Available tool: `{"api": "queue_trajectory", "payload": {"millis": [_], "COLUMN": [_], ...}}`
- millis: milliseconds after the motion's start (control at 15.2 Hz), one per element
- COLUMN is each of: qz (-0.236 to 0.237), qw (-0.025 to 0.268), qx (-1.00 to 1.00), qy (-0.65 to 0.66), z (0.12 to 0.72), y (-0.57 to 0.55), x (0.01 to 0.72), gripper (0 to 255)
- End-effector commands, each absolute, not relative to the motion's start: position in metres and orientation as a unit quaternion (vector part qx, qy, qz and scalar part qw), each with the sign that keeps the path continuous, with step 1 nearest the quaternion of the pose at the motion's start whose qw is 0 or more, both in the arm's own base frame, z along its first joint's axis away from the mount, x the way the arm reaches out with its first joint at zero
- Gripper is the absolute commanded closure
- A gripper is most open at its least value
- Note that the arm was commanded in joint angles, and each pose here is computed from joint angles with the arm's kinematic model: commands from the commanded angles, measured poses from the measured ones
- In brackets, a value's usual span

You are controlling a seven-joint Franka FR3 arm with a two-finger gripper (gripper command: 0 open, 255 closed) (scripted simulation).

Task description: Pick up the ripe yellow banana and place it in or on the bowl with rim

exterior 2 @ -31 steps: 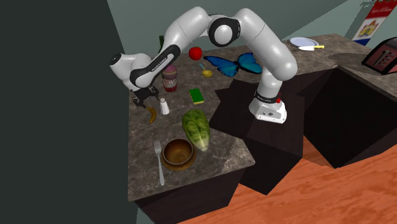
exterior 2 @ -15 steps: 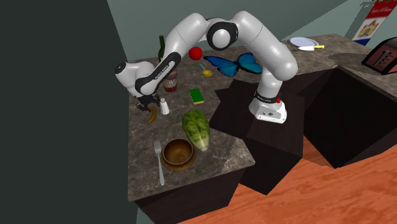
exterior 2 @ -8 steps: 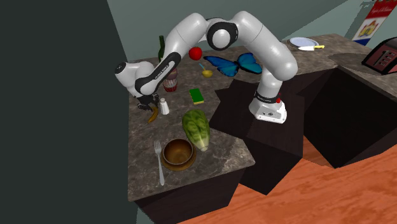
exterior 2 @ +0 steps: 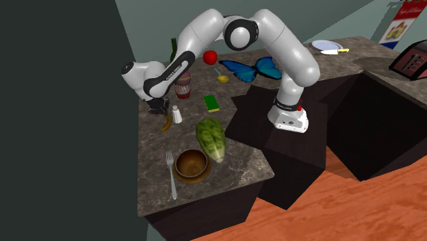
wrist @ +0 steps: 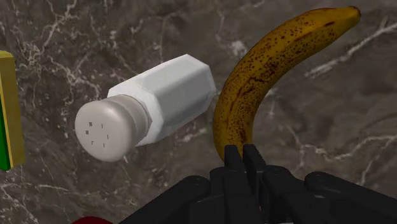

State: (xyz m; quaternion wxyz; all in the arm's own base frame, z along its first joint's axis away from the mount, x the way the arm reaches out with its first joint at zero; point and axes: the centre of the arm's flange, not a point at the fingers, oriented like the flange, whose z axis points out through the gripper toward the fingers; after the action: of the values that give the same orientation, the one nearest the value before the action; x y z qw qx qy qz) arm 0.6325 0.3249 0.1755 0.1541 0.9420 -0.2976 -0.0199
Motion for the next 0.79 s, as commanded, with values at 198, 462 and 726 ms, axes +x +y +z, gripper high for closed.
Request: {"api": "queue_trajectory", "payload": {"millis": [198,462,726], "qz": [-0.04,-0.075,-0.075], "qw": [0.145,0.124,0.124], "qx": [0.907,0.816,0.816], "qy": [-0.393,-0.56,-0.56], "z": [0.181,0.171,0.15], "y": [0.326,0.327,0.325], "x": [0.631,0.626,0.621], "gripper": [0,0,0]}}
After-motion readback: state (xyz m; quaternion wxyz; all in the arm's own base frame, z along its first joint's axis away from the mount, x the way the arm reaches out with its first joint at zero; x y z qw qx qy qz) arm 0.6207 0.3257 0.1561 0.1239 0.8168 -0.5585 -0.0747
